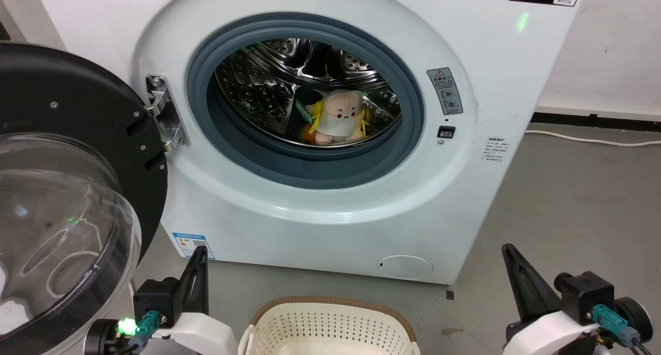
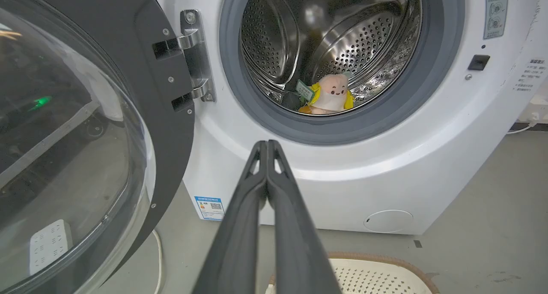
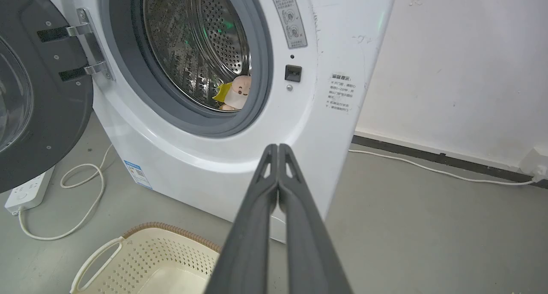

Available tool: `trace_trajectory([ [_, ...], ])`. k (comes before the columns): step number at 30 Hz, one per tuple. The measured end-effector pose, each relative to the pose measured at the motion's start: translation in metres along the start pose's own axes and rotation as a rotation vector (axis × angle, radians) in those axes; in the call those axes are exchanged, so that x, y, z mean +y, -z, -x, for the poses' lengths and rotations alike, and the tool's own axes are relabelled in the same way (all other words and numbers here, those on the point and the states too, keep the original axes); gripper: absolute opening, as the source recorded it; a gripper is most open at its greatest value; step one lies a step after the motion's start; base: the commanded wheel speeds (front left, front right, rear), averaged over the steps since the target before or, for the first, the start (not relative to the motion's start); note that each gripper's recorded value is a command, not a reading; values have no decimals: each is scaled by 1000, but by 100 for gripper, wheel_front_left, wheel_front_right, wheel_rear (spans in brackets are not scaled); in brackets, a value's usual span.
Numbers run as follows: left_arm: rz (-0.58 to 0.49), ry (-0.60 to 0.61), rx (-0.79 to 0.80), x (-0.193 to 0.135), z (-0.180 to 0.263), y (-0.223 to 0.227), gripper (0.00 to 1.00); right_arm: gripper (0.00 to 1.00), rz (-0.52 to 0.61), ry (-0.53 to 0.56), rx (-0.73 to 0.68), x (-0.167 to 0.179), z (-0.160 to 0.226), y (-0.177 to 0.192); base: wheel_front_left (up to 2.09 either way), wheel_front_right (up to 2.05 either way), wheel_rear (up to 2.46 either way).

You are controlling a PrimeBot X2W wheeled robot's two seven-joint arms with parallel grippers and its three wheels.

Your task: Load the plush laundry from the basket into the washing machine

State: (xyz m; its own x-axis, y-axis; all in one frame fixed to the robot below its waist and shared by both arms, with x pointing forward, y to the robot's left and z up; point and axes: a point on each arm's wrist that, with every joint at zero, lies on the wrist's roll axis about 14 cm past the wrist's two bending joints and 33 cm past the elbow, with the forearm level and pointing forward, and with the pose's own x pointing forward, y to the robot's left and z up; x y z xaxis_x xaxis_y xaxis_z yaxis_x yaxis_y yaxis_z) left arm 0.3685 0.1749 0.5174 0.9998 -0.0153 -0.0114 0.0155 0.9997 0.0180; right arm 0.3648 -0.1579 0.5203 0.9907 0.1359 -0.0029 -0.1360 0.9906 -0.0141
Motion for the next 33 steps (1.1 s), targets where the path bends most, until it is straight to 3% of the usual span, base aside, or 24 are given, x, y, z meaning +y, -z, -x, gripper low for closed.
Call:
trace_trajectory([
  [33, -30, -10, 9, 2, -1, -4, 0, 0, 26, 3, 18, -2, -4, -2, 0, 0, 0],
])
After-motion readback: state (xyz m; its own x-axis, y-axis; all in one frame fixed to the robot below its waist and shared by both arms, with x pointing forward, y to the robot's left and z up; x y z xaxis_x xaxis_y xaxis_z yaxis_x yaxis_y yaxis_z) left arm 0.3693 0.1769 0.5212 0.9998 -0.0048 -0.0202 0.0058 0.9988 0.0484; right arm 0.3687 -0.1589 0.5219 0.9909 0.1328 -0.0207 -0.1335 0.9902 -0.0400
